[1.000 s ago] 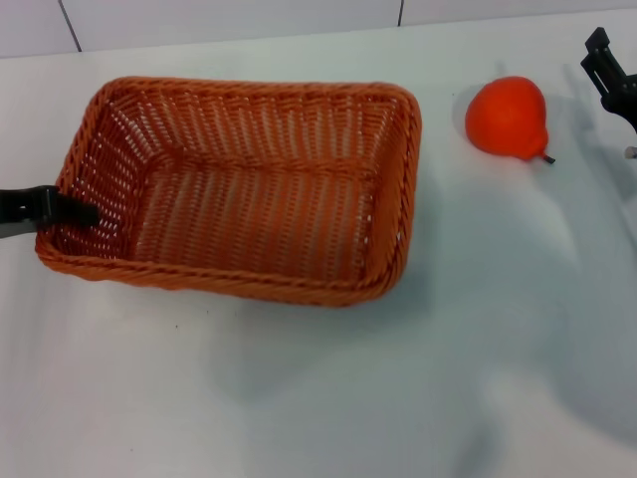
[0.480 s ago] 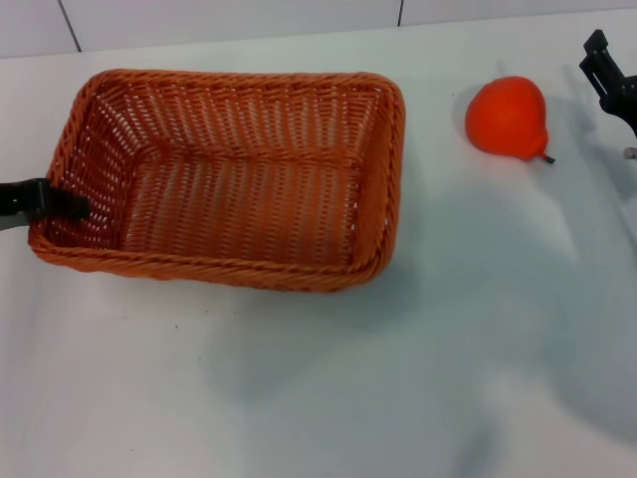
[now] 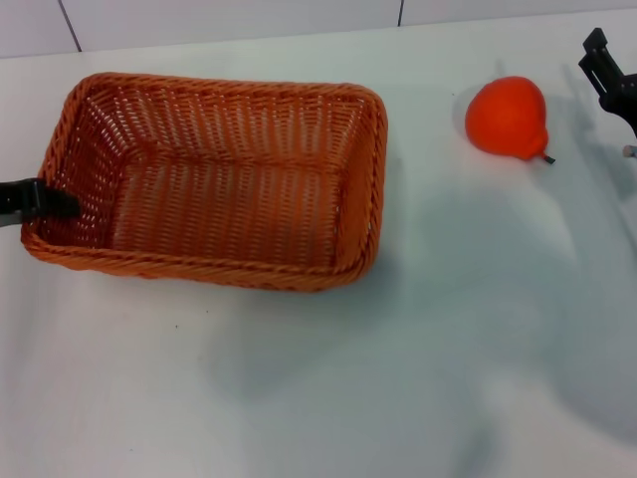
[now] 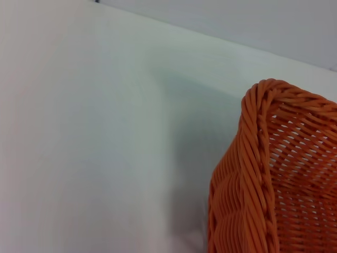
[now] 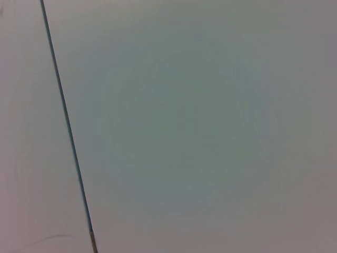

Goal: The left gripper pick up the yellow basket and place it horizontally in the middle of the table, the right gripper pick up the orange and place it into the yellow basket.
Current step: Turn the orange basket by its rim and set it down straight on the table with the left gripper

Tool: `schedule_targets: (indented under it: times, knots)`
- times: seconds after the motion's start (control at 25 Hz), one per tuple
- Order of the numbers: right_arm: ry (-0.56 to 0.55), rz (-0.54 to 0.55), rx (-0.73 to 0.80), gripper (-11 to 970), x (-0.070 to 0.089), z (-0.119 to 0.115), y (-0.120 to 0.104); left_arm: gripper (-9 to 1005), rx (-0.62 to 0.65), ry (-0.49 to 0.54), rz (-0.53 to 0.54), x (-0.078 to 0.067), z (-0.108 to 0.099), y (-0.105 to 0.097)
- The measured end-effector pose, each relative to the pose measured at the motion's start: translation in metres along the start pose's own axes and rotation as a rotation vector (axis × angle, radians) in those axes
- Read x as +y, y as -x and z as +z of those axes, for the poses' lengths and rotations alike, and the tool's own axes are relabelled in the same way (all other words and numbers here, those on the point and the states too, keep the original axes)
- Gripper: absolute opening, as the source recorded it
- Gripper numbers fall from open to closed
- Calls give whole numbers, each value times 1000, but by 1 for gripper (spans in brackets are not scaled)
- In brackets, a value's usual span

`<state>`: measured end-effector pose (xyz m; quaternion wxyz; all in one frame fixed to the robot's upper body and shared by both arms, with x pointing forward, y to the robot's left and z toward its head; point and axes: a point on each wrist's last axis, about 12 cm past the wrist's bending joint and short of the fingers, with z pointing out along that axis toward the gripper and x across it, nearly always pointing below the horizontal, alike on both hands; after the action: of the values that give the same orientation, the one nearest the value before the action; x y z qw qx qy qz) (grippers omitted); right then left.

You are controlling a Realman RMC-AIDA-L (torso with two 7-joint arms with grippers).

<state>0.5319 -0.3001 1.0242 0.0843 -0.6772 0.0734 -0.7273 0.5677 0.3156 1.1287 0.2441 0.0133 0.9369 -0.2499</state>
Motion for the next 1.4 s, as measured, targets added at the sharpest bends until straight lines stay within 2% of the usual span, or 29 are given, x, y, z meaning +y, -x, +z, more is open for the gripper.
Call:
schedule_targets:
  times: [0.76, 1.4]
  knots:
    - [21, 7, -1, 945, 2, 2, 0, 139, -41, 34, -53, 11, 8, -4]
    - [20, 6, 2, 945, 2, 3, -1, 139, -51, 35, -55, 11, 9, -2]
